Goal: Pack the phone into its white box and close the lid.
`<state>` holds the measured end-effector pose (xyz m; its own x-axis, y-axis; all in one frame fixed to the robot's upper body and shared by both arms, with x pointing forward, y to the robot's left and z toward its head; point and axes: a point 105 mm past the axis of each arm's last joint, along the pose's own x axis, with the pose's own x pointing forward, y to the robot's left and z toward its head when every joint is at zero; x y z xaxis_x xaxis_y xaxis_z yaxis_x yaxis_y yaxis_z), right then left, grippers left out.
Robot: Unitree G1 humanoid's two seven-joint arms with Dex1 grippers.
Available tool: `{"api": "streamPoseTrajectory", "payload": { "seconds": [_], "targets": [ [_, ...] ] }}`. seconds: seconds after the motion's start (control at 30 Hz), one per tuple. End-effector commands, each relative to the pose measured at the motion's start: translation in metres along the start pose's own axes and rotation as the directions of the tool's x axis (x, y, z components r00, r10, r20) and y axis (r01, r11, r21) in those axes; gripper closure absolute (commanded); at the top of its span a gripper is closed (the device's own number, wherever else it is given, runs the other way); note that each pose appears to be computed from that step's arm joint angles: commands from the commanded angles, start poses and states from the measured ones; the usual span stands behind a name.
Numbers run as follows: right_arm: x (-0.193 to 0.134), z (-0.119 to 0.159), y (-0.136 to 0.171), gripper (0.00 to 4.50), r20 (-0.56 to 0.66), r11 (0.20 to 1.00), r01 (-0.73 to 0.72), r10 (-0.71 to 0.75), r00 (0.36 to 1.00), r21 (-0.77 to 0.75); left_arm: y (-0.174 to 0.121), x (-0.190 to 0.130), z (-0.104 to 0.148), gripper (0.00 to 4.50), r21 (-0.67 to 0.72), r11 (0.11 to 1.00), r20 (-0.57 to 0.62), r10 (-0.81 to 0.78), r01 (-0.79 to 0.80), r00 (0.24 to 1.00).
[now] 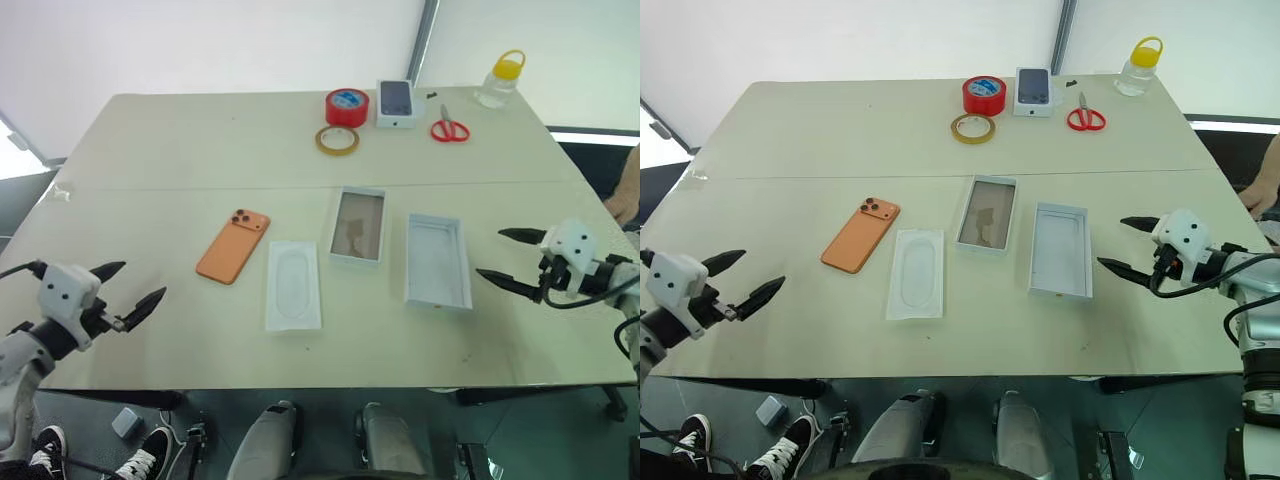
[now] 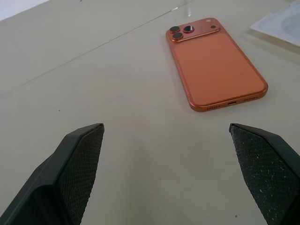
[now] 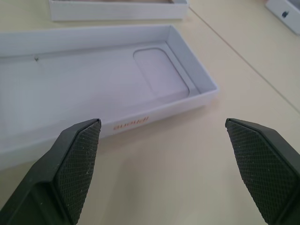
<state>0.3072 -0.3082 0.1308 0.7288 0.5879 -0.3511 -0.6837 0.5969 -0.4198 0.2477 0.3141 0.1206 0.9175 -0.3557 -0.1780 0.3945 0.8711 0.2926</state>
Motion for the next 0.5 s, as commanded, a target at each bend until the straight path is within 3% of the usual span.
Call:
{"api": "streamPoseTrajectory", "payload": {
  "seconds": [0.03,0.5],
  "targets": [
    [-0.0133,0.0052,-0.0115,0.06,0.003,0.999,0.041,-0.041,0.999,-0.033,0.0059,-0.0064,0.0126,0.00,0.021,1.000,0.045,0.022,-0.022,0.999],
    [-0.0056,0.0118,-0.0102,0.06,0.027,0.999,0.030,-0.029,0.999,-0.045,0.0000,0.0010,0.0170,0.00,0.039,0.999,0.025,-0.019,0.018,1.000]
  ]
}}
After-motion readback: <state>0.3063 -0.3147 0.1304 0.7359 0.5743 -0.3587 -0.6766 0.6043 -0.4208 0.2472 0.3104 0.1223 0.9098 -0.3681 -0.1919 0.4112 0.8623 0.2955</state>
